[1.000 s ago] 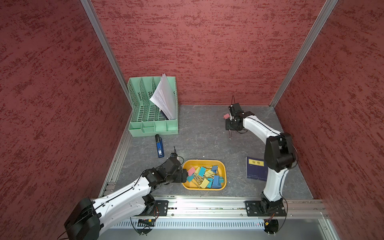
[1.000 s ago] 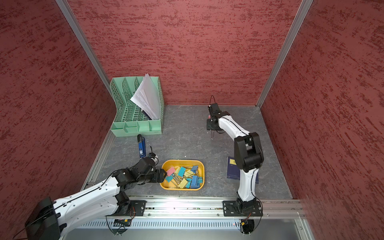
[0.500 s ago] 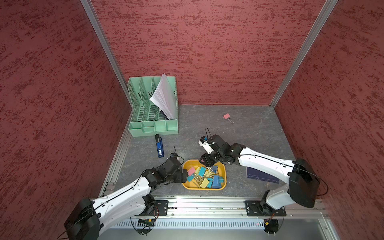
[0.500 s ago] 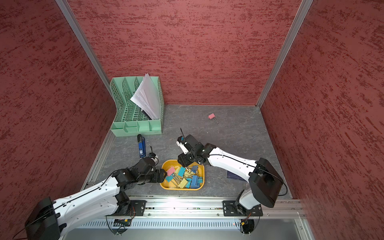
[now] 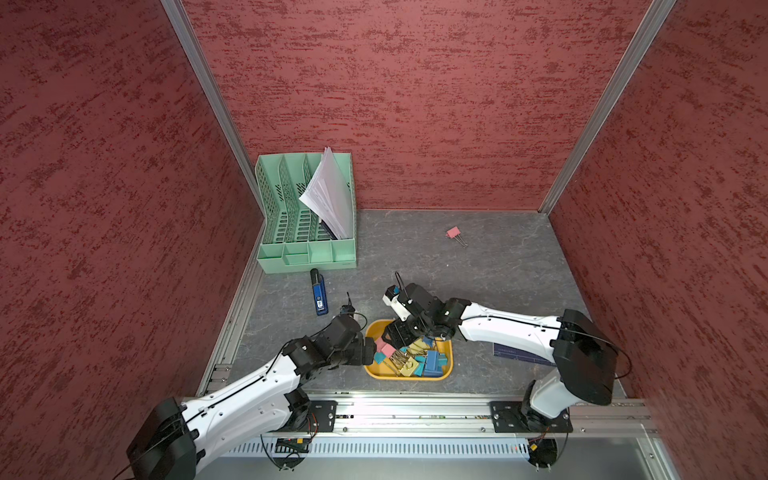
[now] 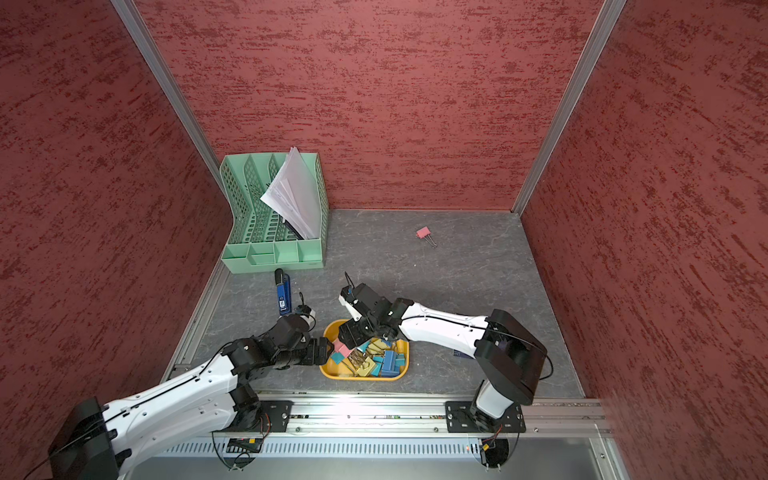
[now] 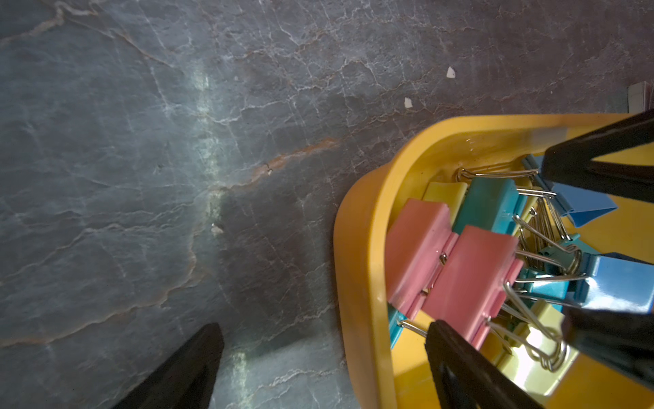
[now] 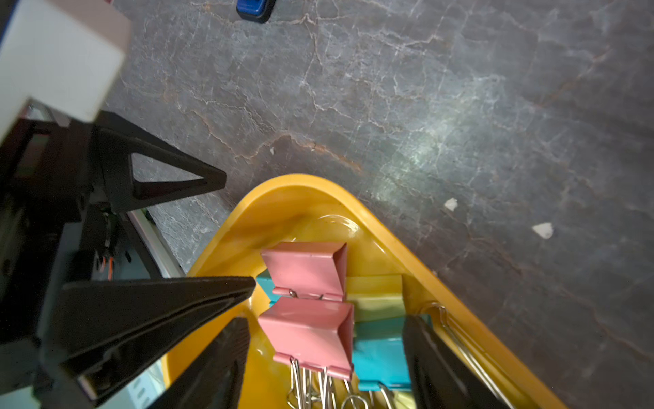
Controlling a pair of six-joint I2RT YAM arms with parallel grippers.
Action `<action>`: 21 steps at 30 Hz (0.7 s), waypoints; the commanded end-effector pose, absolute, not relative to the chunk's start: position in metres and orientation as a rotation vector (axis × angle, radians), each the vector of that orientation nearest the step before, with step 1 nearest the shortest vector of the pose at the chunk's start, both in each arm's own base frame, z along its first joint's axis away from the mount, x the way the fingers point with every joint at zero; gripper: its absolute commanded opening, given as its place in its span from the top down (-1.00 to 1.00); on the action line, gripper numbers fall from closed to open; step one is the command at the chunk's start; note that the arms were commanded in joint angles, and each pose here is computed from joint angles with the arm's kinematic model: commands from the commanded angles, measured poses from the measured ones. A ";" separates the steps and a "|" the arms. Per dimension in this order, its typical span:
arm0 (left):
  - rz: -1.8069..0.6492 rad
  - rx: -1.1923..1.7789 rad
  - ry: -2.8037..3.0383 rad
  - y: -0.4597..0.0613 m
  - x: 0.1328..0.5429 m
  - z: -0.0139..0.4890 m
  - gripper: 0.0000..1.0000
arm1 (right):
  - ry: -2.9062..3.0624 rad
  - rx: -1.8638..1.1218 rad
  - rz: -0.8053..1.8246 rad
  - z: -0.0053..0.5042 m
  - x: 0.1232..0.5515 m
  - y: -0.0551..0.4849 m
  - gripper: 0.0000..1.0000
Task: Put the binder clips in the storage box
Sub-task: Pick up the binder clip at the center of the board.
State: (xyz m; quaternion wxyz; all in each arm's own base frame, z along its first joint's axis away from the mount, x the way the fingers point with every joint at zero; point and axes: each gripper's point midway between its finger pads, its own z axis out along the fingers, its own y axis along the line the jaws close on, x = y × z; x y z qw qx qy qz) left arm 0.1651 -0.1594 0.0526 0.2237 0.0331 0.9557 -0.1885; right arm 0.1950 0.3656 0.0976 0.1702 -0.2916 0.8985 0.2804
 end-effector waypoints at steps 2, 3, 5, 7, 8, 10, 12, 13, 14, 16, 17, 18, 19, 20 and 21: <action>-0.517 0.096 2.616 -0.161 0.169 0.057 -0.88 | 2.517 -0.803 0.767 0.110 0.199 0.363 -0.71; -0.516 0.094 2.616 -0.160 0.169 0.057 -0.88 | 2.506 -0.791 0.751 0.115 0.202 0.358 -0.73; -0.516 0.094 2.615 -0.160 0.169 0.057 -0.88 | 2.472 -0.745 0.745 0.131 0.214 0.344 -0.77; -0.518 0.095 2.617 -0.161 0.169 0.057 -0.88 | 2.442 -0.681 0.703 0.146 0.233 0.324 -0.80; -0.516 0.096 2.618 -0.161 0.169 0.056 -0.88 | 2.429 -0.630 0.669 0.155 0.246 0.310 -0.80; -0.519 0.098 2.615 -0.161 0.169 0.058 -0.88 | 2.427 -0.527 0.584 0.166 0.271 0.282 -0.81; -0.520 0.100 2.614 -0.162 0.169 0.058 -0.88 | 2.424 -0.392 0.502 0.171 0.301 0.251 -0.80; -0.520 0.098 2.613 -0.162 0.169 0.058 -0.88 | 2.424 -0.314 0.463 0.172 0.317 0.233 -0.78; -0.519 0.099 2.616 -0.162 0.169 0.057 -0.88 | 2.425 -0.243 0.425 0.173 0.332 0.216 -0.74; -0.518 0.098 2.617 -0.162 0.169 0.057 -0.88 | 2.415 -0.147 0.359 0.175 0.361 0.189 -0.69; -0.518 0.097 2.617 -0.161 0.169 0.057 -0.88 | 2.430 -0.108 0.317 0.167 0.379 0.177 -0.69; -0.518 0.097 2.616 -0.161 0.169 0.057 -0.88 | 2.443 -0.077 0.287 0.163 0.392 0.167 -0.68; -0.518 0.098 2.617 -0.161 0.169 0.057 -0.88 | 2.449 -0.058 0.260 0.160 0.409 0.158 -0.66; -0.517 0.098 2.619 -0.161 0.169 0.057 -0.88 | 2.448 -0.047 0.227 0.157 0.426 0.148 -0.67; -0.520 0.097 2.616 -0.162 0.169 0.057 -0.88 | 2.452 -0.042 0.197 0.152 0.439 0.142 -0.67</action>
